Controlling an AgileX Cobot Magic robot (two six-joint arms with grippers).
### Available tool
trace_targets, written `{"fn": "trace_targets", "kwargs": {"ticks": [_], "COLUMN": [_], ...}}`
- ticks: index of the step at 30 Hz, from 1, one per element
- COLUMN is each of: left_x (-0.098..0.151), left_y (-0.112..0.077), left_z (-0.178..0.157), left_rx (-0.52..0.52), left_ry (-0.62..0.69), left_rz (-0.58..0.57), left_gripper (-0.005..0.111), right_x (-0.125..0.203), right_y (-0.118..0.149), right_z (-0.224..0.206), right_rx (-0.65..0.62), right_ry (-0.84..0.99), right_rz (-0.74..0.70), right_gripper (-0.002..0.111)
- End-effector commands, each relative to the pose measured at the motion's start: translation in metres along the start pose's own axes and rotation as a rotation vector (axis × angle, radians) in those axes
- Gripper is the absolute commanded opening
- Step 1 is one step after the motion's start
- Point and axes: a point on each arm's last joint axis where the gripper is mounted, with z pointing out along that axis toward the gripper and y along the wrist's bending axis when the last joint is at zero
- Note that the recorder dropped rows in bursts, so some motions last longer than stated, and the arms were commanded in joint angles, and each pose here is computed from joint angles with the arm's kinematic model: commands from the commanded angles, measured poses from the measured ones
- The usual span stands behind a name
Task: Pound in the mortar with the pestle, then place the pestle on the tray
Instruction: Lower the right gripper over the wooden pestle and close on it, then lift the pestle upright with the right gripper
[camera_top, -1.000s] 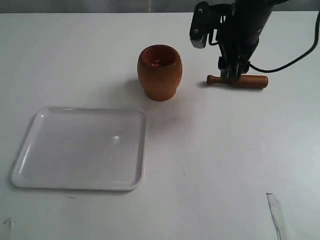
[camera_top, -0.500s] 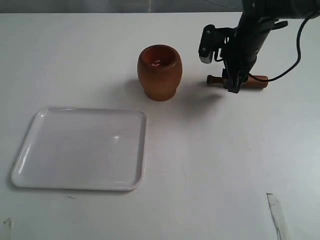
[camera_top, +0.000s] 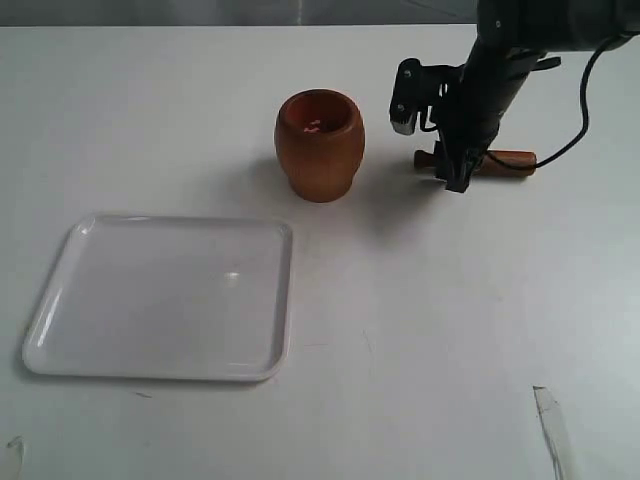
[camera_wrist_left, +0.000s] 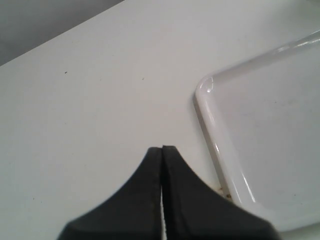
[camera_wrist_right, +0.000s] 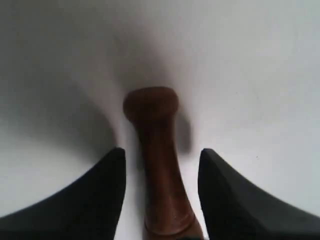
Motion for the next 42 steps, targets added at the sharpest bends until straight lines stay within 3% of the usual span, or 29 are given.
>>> {"fn": "trace_targets", "kwargs": {"ticks": [1, 4, 9, 11, 21, 24, 29, 32, 36, 42], "left_x": [0.000, 0.000, 0.000, 0.000, 0.000, 0.000, 0.000, 0.000, 0.000, 0.000], "left_y": [-0.001, -0.001, -0.001, -0.001, -0.001, -0.001, -0.001, -0.001, -0.001, -0.001], "left_z": [0.000, 0.000, 0.000, 0.000, 0.000, 0.000, 0.000, 0.000, 0.000, 0.000], "left_rx": [0.008, 0.008, 0.008, 0.008, 0.008, 0.008, 0.008, 0.008, 0.008, 0.008], "left_ry": [-0.007, -0.007, -0.007, -0.007, -0.007, -0.007, -0.007, -0.007, -0.007, -0.007], "left_rz": [-0.012, -0.012, -0.012, -0.012, -0.012, -0.012, -0.012, -0.012, -0.012, -0.012], "left_gripper": [0.000, 0.000, 0.000, 0.000, 0.000, 0.000, 0.000, 0.000, 0.000, 0.000], "right_x": [-0.003, -0.003, -0.008, -0.013, -0.028, -0.025, -0.027, -0.032, -0.040, -0.056], "right_y": [-0.007, -0.008, -0.013, -0.020, -0.050, -0.047, -0.021, 0.004, 0.031, 0.048], "right_z": [-0.001, -0.001, -0.003, -0.013, -0.099, -0.121, -0.154, -0.177, -0.191, -0.175], "right_rx": [0.055, 0.070, 0.119, 0.197, 0.528, 0.655, 0.827, 0.791, 0.550, 0.264], "right_ry": [-0.040, -0.041, -0.099, -0.168, -0.708, -0.822, -1.027, -1.376, -1.758, -1.608], "right_rz": [0.002, -0.007, 0.046, 0.113, 0.661, 0.826, 0.879, 0.871, 0.738, 0.601], "right_gripper": [0.026, 0.000, 0.000, 0.000, 0.000, 0.000, 0.000, 0.000, 0.000, 0.000]}}
